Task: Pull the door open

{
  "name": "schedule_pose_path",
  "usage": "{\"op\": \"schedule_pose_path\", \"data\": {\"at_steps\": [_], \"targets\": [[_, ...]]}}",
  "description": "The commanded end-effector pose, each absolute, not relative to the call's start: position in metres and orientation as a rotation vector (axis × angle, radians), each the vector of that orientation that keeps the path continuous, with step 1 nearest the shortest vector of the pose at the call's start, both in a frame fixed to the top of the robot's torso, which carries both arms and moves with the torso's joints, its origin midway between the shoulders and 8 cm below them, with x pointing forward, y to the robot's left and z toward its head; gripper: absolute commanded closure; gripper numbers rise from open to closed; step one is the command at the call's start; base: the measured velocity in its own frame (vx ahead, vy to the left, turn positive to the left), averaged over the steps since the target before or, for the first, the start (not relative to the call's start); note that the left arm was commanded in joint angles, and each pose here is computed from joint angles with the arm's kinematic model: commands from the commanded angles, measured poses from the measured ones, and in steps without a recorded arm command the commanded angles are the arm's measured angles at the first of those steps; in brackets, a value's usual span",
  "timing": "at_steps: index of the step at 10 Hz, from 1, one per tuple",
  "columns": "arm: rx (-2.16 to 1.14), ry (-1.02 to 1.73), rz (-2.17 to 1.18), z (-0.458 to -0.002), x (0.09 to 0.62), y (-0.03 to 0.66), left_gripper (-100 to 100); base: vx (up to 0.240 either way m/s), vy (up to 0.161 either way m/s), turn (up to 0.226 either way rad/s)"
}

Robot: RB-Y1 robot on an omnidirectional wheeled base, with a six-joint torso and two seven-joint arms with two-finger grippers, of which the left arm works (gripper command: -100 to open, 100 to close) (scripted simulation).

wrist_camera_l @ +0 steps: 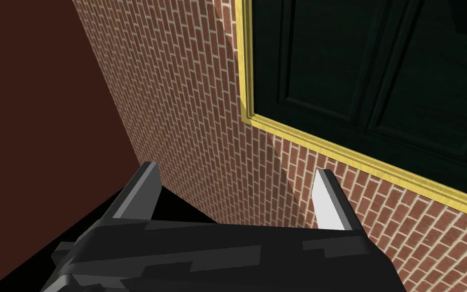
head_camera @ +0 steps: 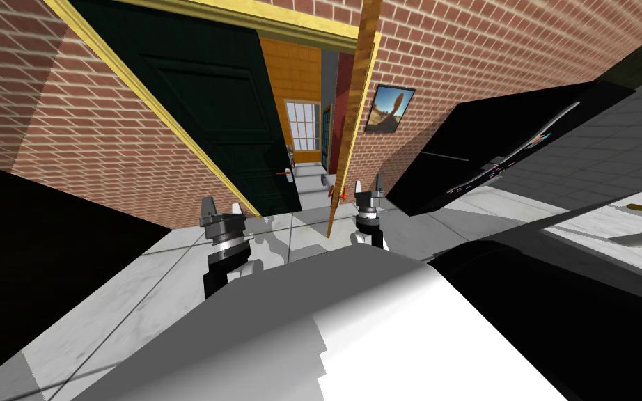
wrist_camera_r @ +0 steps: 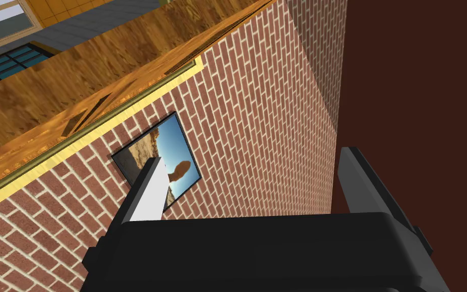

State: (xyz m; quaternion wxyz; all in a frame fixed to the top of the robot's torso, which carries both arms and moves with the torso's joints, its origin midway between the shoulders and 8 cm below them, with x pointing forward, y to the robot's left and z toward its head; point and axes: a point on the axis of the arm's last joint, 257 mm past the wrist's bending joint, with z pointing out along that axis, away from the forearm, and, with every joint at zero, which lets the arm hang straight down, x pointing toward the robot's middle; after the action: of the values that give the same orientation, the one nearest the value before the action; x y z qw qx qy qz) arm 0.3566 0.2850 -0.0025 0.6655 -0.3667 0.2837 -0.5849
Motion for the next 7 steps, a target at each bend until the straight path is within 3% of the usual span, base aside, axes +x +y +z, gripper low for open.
{"op": "schedule_pose_path", "data": {"at_steps": [1,7], "targets": [[-0.833,0.659,-1.313,-0.012,0.364,0.287,-100,-0.044,-0.039,-0.067],[-0.855,0.722,-1.279,-0.048,0.391,0.297,-100,0.081,0.028,-0.078]]}}
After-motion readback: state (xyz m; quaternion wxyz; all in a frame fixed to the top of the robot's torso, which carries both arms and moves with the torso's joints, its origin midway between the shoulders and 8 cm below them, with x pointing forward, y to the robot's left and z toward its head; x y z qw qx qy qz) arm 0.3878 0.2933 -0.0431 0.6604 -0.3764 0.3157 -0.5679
